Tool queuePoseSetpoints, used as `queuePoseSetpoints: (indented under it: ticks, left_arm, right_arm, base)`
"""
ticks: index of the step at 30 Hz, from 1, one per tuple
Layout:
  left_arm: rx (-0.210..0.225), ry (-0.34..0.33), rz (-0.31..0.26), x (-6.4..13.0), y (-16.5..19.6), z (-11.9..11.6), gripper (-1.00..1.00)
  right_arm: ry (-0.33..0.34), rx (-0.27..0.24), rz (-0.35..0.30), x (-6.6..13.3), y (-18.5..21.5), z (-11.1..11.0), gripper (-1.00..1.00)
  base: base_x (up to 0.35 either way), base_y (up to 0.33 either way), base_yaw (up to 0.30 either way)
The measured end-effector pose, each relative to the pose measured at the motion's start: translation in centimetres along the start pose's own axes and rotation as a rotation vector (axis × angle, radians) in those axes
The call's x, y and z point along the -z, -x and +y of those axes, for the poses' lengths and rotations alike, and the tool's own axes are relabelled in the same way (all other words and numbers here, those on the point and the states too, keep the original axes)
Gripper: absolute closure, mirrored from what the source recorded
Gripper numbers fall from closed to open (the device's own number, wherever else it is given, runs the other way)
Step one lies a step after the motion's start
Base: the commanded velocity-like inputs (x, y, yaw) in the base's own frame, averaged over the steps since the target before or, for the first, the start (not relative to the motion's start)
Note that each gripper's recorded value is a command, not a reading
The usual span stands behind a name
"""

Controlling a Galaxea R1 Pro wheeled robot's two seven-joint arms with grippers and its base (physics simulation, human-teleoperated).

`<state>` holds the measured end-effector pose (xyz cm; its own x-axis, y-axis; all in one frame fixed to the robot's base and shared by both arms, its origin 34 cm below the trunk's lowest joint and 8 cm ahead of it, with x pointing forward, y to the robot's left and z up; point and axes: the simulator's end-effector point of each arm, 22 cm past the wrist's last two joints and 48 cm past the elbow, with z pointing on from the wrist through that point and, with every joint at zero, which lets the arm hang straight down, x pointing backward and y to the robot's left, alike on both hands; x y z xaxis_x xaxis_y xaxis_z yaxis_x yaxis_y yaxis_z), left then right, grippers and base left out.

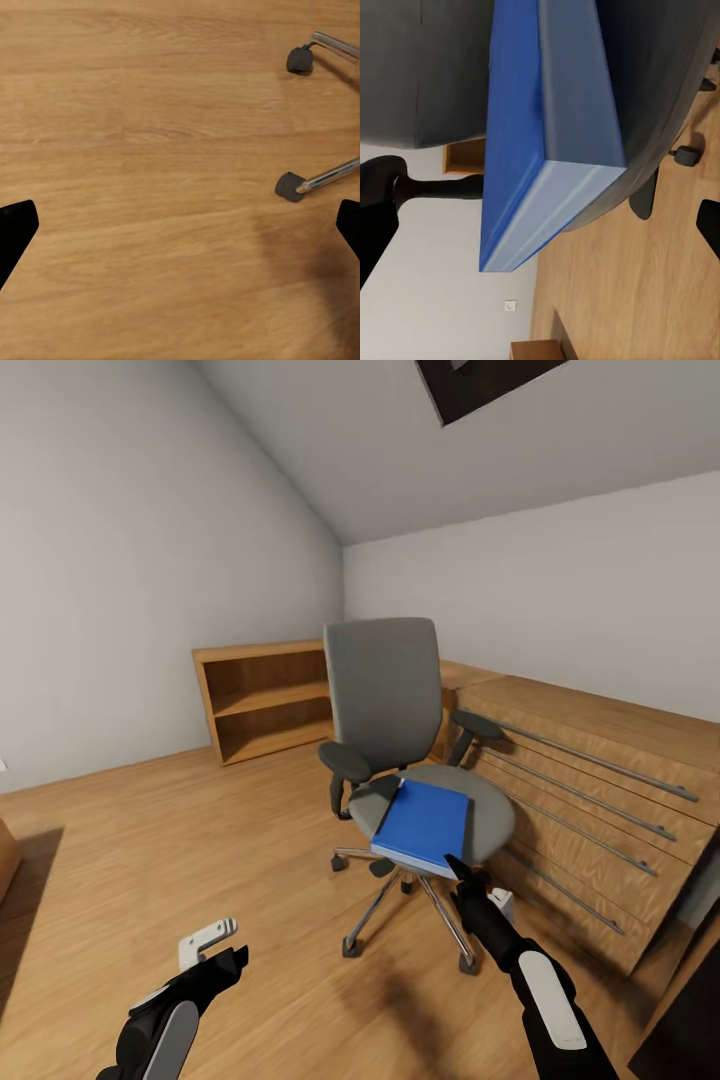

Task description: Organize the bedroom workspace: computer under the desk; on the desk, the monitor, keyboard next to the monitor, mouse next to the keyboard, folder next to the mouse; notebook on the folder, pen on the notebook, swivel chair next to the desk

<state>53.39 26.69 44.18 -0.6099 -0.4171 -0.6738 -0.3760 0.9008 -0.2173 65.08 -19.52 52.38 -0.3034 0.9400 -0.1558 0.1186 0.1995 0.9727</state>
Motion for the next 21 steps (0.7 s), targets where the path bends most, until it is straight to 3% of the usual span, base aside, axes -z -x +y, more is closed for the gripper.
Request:
queuePoseSetpoints:
  ticks: [21]
  left_arm:
    - [0.000,0.000,0.002,-0.02,-0.09,-0.01,-1.00]
  right_arm:
    - [-0.002,0.000,-0.011,0.09,0.46,-0.12,-1.00]
  base:
    - [0.053,-0.006,0.000]
